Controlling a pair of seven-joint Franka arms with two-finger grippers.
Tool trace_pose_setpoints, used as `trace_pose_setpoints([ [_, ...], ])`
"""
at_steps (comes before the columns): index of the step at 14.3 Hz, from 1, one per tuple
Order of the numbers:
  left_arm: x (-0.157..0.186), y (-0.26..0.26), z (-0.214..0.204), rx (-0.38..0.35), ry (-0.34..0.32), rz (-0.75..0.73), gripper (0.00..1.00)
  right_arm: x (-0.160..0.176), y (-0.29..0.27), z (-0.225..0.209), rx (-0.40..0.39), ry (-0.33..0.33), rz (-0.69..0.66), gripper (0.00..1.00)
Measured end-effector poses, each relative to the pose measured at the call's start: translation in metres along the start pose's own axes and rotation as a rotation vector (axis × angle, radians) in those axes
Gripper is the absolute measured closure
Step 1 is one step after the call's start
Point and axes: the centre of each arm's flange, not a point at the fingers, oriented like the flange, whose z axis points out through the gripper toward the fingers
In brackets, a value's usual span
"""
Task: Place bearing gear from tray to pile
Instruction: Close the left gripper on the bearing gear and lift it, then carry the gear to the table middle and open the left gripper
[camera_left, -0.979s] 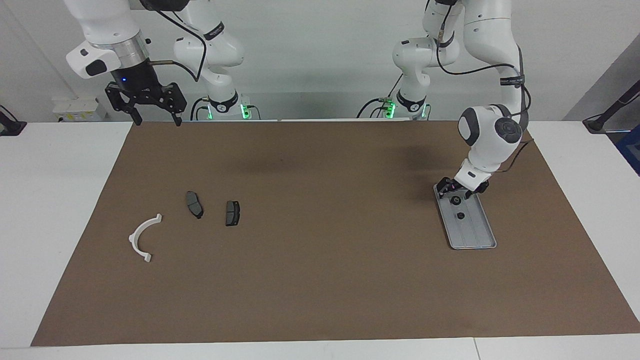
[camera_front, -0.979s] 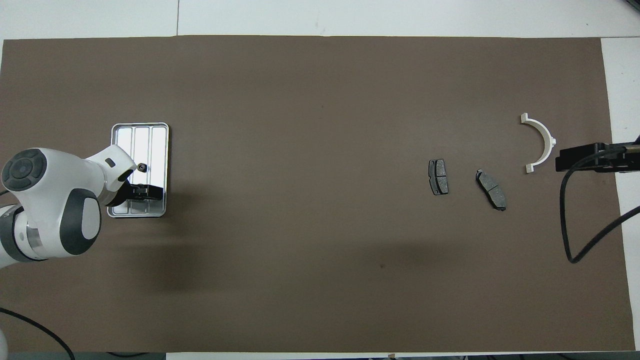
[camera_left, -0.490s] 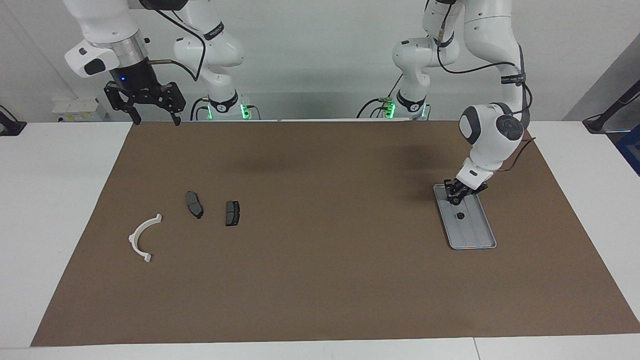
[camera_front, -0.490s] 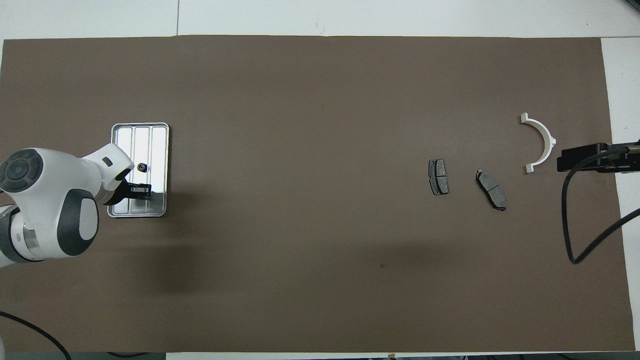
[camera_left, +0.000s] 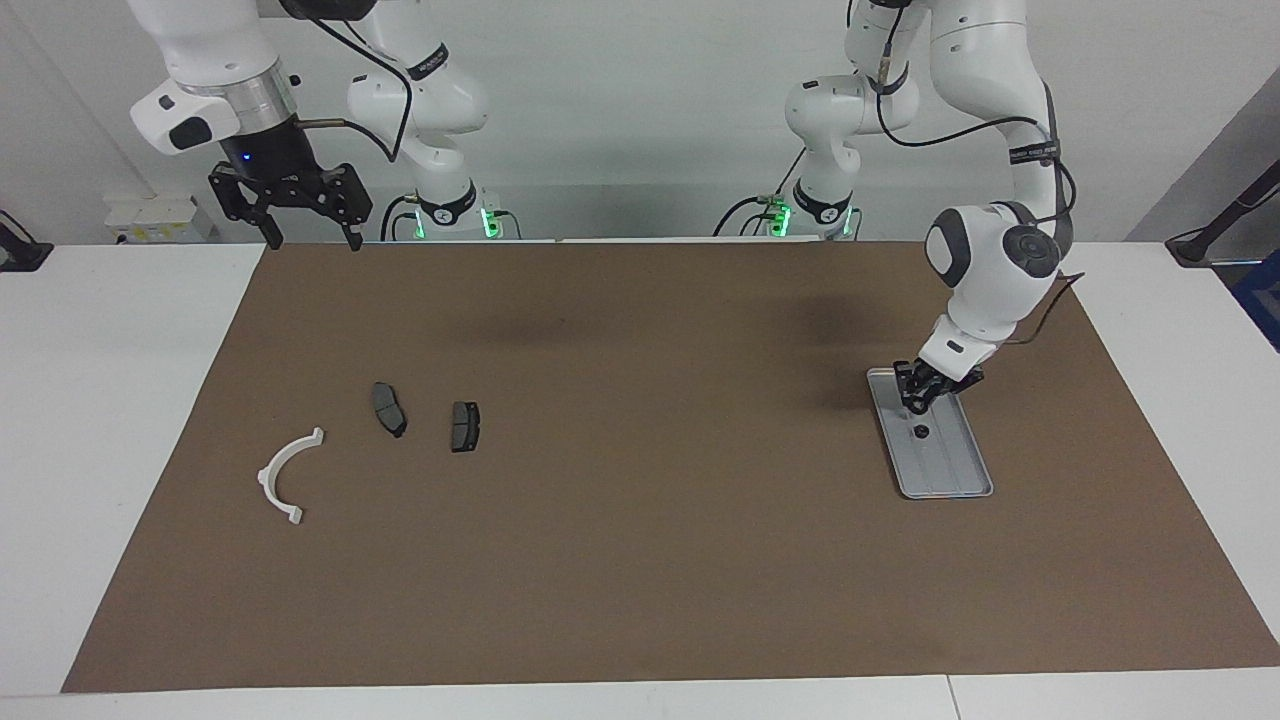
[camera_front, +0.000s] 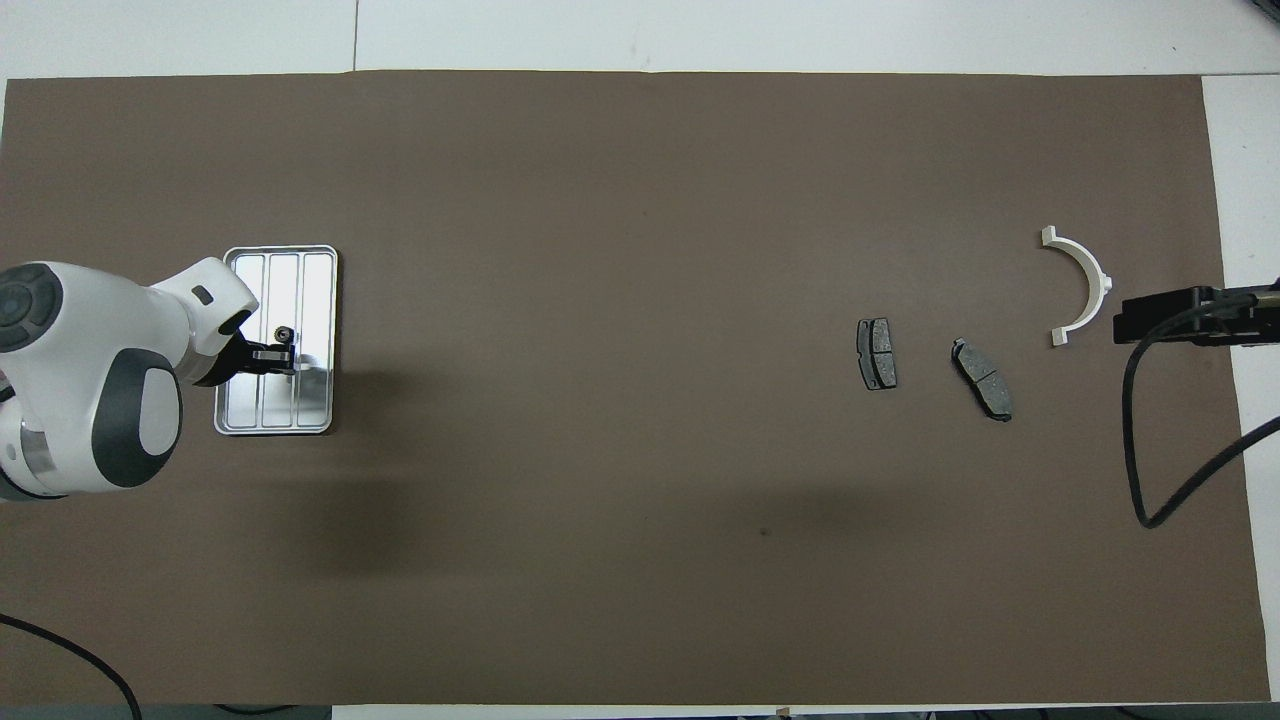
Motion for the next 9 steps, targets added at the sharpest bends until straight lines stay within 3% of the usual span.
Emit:
trace_pose_setpoints([
  [3, 0.018, 0.067, -0.03, -0.002, 0.017, -0.056, 0.66, 0.0, 0.0, 0.0, 0.0, 0.0, 0.0, 0.0],
  [9, -0.004, 0.253, -0.019, -0.008, 0.005, -0.183, 0.66, 0.0, 0.0, 0.0, 0.0, 0.0, -0.002, 0.0],
])
